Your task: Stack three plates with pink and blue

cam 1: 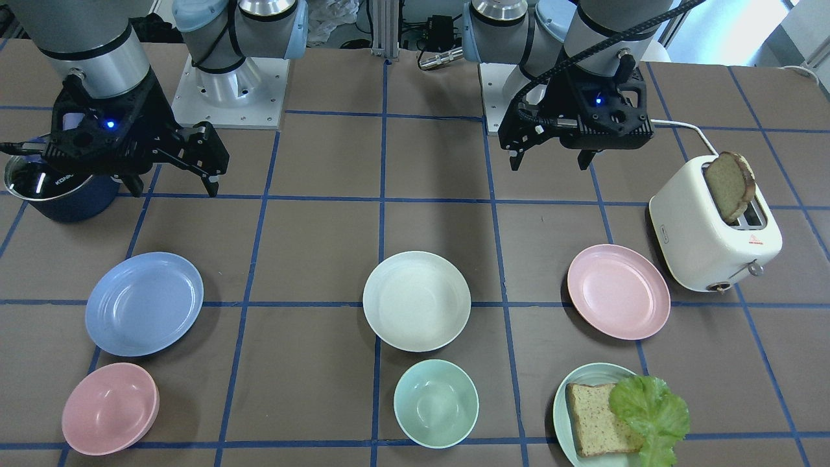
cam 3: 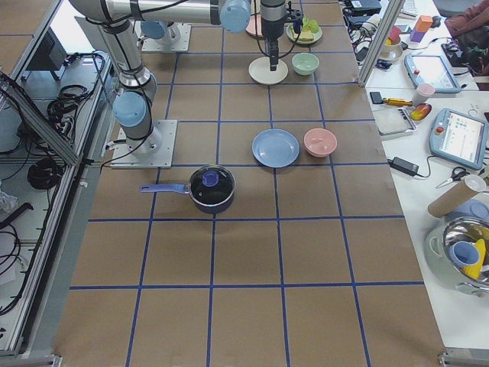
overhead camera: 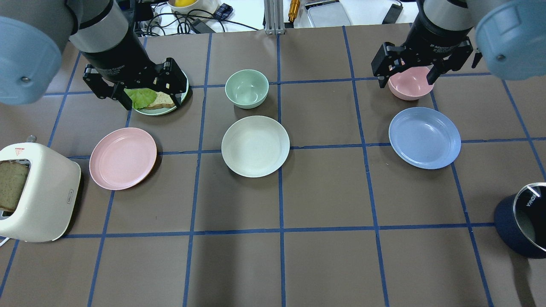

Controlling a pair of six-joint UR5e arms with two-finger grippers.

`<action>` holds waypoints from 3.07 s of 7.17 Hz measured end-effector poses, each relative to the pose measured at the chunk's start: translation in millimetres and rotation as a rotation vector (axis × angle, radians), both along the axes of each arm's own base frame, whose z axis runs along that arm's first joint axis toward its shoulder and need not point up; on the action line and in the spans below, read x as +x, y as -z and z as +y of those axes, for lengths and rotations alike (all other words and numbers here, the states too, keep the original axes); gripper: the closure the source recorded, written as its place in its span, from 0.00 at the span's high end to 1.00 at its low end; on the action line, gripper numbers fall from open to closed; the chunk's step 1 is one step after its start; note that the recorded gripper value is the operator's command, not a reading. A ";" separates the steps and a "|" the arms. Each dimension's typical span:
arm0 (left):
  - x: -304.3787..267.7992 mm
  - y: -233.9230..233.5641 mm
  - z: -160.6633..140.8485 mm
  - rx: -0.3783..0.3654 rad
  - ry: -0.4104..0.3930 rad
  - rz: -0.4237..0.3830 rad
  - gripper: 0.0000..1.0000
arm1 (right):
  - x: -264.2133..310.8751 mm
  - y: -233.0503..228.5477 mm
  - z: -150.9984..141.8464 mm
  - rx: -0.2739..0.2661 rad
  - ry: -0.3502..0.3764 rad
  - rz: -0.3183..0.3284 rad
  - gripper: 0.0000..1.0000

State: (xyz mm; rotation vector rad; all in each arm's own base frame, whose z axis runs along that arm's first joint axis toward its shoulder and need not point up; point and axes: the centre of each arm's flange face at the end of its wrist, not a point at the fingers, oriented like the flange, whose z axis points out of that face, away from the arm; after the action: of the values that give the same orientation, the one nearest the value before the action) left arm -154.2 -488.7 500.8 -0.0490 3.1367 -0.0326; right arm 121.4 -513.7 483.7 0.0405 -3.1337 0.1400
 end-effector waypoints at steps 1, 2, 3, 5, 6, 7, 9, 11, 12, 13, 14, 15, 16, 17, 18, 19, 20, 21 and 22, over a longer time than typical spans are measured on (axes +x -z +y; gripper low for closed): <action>0.2 -1.2 -0.8 -0.002 0.001 0.000 1.00 | 0.2 0.0 0.0 0.000 0.000 0.000 1.00; 0.2 -2.3 -0.8 -0.003 0.001 0.000 1.00 | 0.1 0.2 0.0 0.000 0.000 0.000 1.00; 0.3 -3.4 0.0 -0.005 0.001 0.000 1.00 | 0.1 0.7 -0.3 0.001 0.000 0.000 1.00; 0.3 -4.4 1.0 -0.005 0.001 0.000 1.00 | -0.2 1.5 -0.4 0.003 0.000 -0.001 1.00; 0.3 -3.8 0.6 -0.004 0.001 0.000 1.00 | -0.2 1.9 -0.3 0.004 0.001 -0.002 1.00; 0.2 -2.6 -0.1 -0.001 0.000 0.000 1.00 | 0.0 2.3 -0.5 0.004 0.001 -0.003 1.00; 0.2 -1.8 -0.6 0.001 -0.003 0.001 1.00 | 0.2 1.7 -0.6 0.002 0.001 -0.003 1.00; 1.4 -1.2 -1.4 0.002 -0.008 0.000 1.00 | -0.8 1.6 -0.6 0.003 0.002 -0.002 1.00; 3.3 0.0 -1.8 0.004 -0.013 0.000 1.00 | -1.0 2.0 -0.6 0.004 0.002 -0.001 1.00; 5.6 3.9 -2.9 0.011 -0.016 -0.001 1.00 | -1.7 2.2 -0.7 0.004 0.003 -0.001 1.00; 6.7 9.8 -4.6 0.023 -0.015 -0.002 1.00 | -2.6 2.7 -1.1 0.005 0.004 -0.001 1.00; 8.1 20.7 -8.4 0.044 -0.013 -0.003 1.00 | -3.4 2.6 -1.5 0.005 0.005 -0.002 1.00; 13.9 44.8 -16.5 0.079 -0.008 -0.004 1.00 | -3.0 1.4 -1.5 0.002 0.005 -0.005 1.00; 25.8 83.6 -26.9 0.109 -0.006 -0.003 1.00 | -2.1 -0.4 -1.2 -0.002 0.003 -0.008 1.00; 37.8 128.6 -34.1 0.119 -0.009 0.000 1.00 | -1.5 -2.4 -1.1 -0.006 0.002 -0.010 1.00; 47.0 171.8 -36.1 0.125 -0.007 0.002 1.00 | -1.2 -3.3 -1.6 -0.007 0.002 -0.011 1.00; 55.9 209.3 -36.1 0.137 0.006 -0.010 1.00 | -1.0 -3.4 -1.8 -0.007 0.001 -0.011 1.00; 67.9 240.9 -36.3 0.156 0.025 -0.055 1.00 | -1.3 -3.0 -2.3 -0.007 0.002 -0.012 1.00; 78.2 262.3 -38.0 0.168 0.041 -0.101 0.99 | -1.8 -1.2 -3.1 -0.004 0.003 -0.013 1.00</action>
State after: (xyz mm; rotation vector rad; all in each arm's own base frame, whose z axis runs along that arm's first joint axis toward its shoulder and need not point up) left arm -76.0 -526.7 238.5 0.0177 3.0264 0.2206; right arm 119.6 -516.9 484.9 0.0357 -3.1463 0.1463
